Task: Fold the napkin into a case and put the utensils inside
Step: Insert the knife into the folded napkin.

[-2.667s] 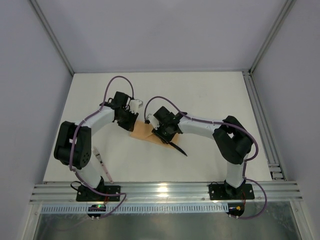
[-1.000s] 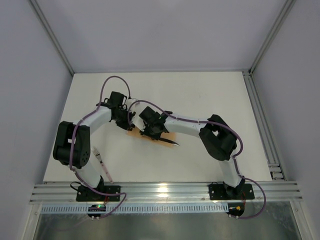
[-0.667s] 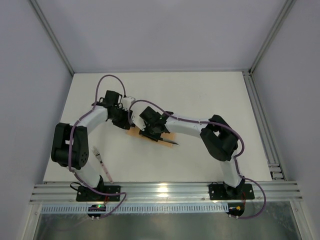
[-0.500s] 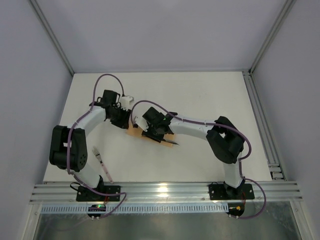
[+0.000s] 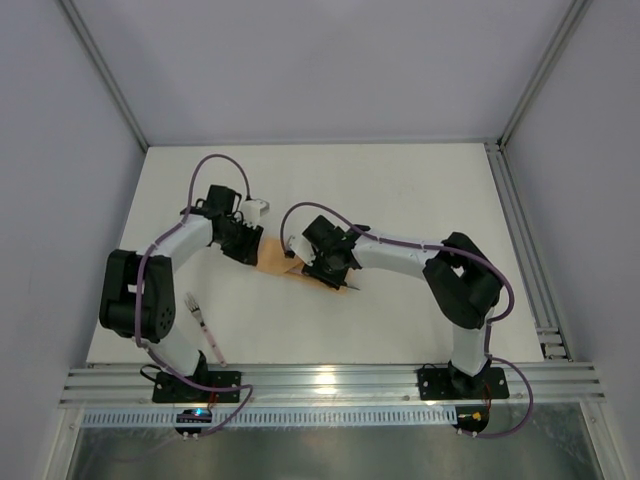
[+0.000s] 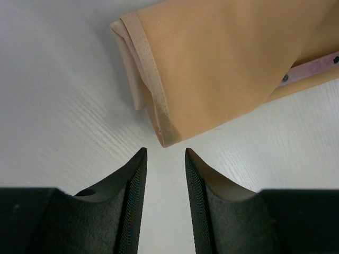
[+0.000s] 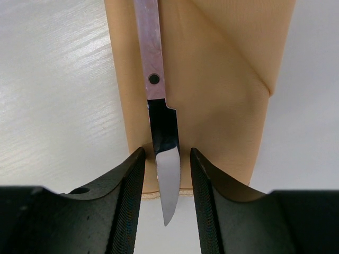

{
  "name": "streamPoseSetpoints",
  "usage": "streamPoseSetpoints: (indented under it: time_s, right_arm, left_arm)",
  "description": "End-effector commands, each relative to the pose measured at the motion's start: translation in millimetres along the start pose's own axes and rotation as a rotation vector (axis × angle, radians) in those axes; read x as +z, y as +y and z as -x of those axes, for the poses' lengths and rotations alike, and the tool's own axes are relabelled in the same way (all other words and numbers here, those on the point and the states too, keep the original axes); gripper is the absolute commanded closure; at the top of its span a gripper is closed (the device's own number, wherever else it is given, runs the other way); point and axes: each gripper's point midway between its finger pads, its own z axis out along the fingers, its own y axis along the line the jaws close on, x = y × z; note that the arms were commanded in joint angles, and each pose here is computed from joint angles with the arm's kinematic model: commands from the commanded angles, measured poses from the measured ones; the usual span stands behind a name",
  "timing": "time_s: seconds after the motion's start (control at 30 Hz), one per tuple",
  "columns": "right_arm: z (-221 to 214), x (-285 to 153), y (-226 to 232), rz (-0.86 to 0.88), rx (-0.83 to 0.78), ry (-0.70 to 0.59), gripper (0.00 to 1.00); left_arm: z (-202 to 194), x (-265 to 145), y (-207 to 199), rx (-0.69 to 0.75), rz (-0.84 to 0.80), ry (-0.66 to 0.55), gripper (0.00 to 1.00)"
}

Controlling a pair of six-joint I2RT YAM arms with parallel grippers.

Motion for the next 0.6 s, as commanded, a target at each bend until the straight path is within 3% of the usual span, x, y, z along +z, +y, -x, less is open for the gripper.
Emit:
streamPoseSetpoints:
  time_s: [0.0,0.23,0.37,0.57]
  right_arm:
    - [5.5,-15.3,-2.3,0.000,0.018,-0.038,0.57]
    - [5.9,-16.4,-2.9,0.000,0.005,-0.038,0.67]
    - [11.4,-18.5,-5.8,-0.006,-0.007,-0.047,0.81]
    - [21.4,-16.4,-7.0,0.000,-0.033,-0.051,0.84]
  left_arm:
    - [8.2,2.2,-2.3,-0.014,-0.022,-0.028,0.64]
    - [16.4,8.4,-2.5,-0.028,-0.042,-0.044,0.69]
    - [17.1,13.5,-3.2,-0.040,-0.059,-0.032,0.83]
    - [16.8,14.2,-3.3,-0.033,-0.062,-0.035,0.90]
